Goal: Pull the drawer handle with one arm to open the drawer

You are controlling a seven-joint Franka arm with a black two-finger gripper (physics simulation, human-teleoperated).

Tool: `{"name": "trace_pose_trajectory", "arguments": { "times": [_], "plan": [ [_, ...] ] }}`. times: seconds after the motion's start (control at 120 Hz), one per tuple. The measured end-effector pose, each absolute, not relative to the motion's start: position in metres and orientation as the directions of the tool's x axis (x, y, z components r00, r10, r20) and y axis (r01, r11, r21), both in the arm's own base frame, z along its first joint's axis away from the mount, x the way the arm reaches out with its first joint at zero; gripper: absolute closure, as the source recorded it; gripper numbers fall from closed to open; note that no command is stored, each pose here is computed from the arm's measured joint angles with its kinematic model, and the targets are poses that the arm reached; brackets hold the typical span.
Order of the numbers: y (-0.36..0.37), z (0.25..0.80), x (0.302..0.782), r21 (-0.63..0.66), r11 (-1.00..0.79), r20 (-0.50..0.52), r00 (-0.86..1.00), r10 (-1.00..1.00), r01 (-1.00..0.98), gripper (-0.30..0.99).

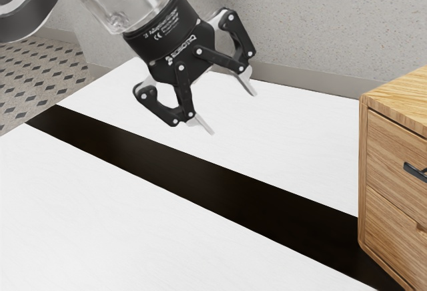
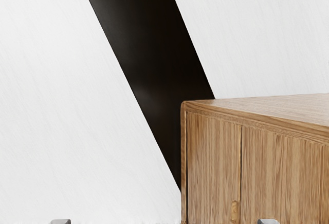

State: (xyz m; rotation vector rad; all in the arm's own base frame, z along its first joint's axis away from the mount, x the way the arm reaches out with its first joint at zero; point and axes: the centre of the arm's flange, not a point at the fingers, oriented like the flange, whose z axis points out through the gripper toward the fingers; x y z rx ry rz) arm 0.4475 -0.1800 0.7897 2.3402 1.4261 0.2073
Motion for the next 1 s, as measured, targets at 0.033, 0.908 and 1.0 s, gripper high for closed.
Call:
{"name": "trace_pose_trajectory", "arguments": {
  "times": [0.033, 0.908, 1.0],
  "plan": [
    [-0.188, 0.789, 0.447, 0.410, -0.413, -0.070, 0.480, 0.874, 0.813, 0.27],
    [-0.299, 0.720, 0.491, 0.495, -0.518, -0.111, 0.642, 0.758, 0.698, 0.38],
    [-0.305, 0.714, 0.498, 0.505, -0.517, -0.115, 0.648, 0.753, 0.691, 0.38]
  ]
}}
